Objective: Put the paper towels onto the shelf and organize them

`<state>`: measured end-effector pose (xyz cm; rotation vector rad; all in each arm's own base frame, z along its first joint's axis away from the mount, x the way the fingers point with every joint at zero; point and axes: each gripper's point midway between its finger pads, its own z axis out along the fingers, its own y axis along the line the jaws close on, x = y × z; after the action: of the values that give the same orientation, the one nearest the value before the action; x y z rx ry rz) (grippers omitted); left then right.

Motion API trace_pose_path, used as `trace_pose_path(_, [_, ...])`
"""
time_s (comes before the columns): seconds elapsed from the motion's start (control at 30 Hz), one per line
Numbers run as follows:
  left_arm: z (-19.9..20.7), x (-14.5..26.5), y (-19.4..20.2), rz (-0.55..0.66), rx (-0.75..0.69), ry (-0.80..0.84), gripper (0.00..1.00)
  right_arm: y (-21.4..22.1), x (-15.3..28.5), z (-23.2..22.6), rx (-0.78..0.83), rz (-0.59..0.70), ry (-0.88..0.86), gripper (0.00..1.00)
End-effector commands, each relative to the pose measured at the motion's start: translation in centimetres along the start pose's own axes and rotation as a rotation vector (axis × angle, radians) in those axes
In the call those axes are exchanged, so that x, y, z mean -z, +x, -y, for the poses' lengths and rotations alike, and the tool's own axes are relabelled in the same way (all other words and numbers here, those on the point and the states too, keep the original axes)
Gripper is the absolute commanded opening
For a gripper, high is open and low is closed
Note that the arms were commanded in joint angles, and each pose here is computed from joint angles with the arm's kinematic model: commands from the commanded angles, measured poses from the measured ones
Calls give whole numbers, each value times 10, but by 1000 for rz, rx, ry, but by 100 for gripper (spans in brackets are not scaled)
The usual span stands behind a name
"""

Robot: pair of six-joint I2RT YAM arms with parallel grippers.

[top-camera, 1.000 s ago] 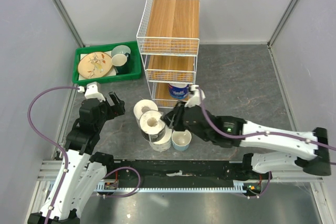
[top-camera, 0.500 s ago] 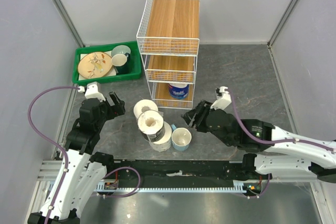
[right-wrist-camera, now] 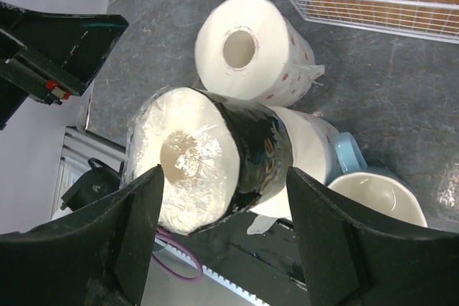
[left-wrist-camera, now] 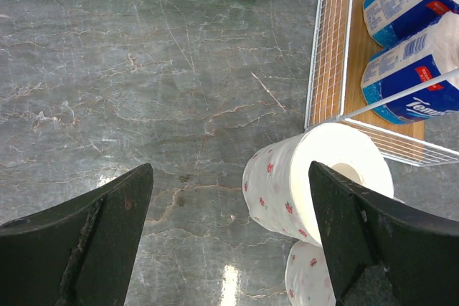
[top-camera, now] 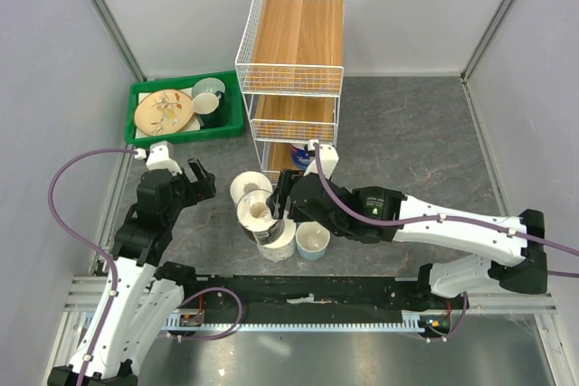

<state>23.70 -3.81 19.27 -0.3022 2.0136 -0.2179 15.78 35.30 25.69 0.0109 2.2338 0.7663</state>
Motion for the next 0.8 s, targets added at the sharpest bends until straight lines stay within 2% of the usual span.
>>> trace_pose_path(0.0, [7, 3, -14, 42, 18, 26, 96, -2, -2, -25, 32, -18, -62, 77])
trace_pose_path(0.4, [7, 2, -14, 40, 16, 25, 96, 18, -19, -24, 82, -78, -32, 76])
trace_pose_path(0.77, [7, 2, -14, 39, 16, 26, 96, 29, -34, -12, 121, -94, 38, 68])
